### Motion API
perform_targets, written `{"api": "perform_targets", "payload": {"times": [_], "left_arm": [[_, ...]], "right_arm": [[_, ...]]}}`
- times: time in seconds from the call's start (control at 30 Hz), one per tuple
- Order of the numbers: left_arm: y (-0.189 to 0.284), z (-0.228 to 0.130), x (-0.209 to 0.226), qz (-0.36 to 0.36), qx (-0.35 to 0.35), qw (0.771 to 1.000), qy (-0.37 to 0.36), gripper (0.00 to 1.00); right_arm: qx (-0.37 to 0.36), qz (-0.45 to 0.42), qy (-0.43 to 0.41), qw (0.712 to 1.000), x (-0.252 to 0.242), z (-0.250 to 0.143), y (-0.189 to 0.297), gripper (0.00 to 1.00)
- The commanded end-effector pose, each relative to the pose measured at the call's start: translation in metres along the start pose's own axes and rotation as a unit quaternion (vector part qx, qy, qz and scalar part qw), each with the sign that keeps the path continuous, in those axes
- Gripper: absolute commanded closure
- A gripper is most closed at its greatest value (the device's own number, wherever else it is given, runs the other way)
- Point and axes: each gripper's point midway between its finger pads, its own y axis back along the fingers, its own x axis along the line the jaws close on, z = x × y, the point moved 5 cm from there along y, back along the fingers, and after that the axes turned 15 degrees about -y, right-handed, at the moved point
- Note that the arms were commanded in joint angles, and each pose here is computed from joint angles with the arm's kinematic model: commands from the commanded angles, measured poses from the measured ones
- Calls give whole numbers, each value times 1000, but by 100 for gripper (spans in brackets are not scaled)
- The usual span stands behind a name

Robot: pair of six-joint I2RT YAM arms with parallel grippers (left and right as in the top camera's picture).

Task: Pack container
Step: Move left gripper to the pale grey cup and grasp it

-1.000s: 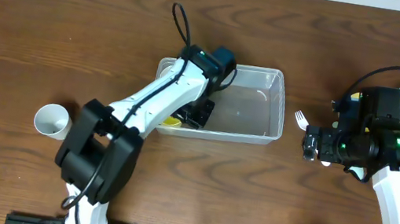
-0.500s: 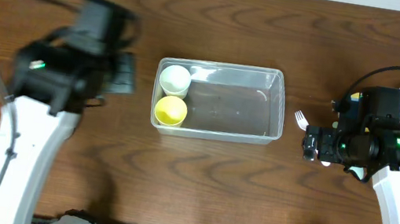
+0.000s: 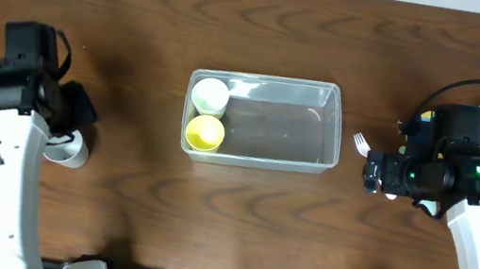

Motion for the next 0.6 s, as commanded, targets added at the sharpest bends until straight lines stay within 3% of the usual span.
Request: {"api": "perform_targets", "payload": {"times": [0.0, 0.27, 0.57], "left_arm": [[-25, -9, 5, -2, 27, 999, 21, 31], [-82, -13, 1, 3, 82, 996, 18, 30], [-113, -16, -2, 9, 131, 991, 13, 30]], "right_arm": [[-7, -3, 7, 1000, 0, 4, 3, 1], [-4, -4, 7, 1000, 0, 3, 3, 1], [-2, -5, 6, 1000, 0, 2, 3, 1]]}}
